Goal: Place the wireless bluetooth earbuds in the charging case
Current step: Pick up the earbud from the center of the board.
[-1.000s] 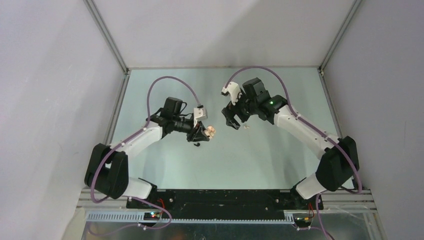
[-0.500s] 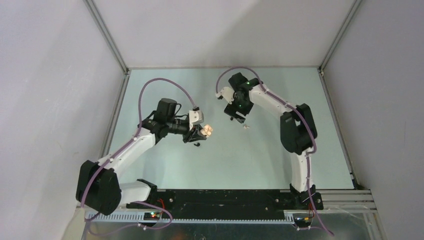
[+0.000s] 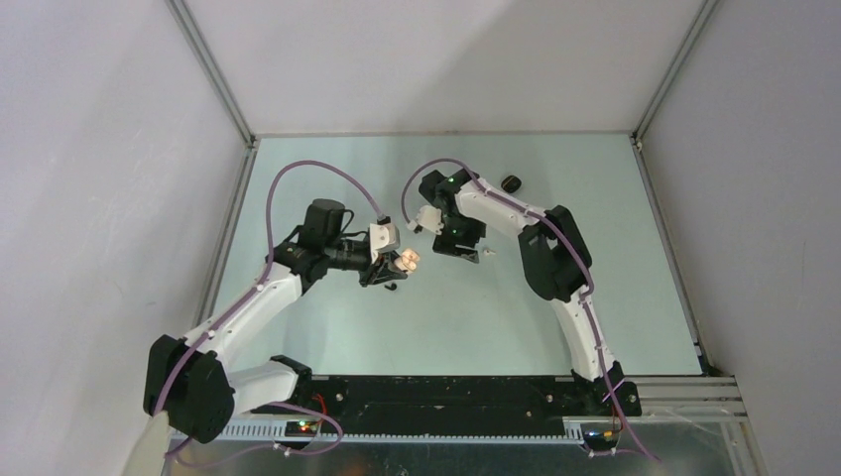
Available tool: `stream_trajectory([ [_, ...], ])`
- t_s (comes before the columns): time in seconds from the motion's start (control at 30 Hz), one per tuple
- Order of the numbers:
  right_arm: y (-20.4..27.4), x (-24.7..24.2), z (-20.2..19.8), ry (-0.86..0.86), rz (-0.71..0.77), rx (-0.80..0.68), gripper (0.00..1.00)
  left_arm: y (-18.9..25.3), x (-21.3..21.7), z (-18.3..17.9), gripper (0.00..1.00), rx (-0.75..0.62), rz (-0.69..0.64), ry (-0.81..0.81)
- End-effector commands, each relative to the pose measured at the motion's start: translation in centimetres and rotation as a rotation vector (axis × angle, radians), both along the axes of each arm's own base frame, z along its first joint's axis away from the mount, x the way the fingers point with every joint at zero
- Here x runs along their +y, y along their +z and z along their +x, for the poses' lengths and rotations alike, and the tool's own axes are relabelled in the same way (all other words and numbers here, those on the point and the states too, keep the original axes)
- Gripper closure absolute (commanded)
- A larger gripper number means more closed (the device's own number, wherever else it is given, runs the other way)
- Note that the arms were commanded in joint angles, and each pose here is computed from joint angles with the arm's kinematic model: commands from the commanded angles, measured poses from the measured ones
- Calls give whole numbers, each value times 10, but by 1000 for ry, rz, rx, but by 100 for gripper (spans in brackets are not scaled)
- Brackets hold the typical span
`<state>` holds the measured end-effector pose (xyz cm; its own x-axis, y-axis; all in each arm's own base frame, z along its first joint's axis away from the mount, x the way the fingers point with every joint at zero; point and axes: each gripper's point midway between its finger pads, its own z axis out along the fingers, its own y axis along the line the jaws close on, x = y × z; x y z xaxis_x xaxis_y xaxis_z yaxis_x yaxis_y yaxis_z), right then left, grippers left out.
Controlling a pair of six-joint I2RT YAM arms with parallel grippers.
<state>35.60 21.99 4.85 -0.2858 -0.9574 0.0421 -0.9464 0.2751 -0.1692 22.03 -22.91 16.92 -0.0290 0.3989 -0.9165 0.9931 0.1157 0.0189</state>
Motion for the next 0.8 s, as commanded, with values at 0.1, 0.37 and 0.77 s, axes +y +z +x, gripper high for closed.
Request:
stream_trajectory([
  [0.1,-6,-4,0,53,-50,20,30,7,0,1,100,-52,-15,-6],
  [0.37,-20,-6,4,71,-73,22,38,7,-1,1,100,-55,-17,-9],
  [0.77,-39,-14,4,84,-127,18,54,8,-1,-1,100,-54,-22,-17],
])
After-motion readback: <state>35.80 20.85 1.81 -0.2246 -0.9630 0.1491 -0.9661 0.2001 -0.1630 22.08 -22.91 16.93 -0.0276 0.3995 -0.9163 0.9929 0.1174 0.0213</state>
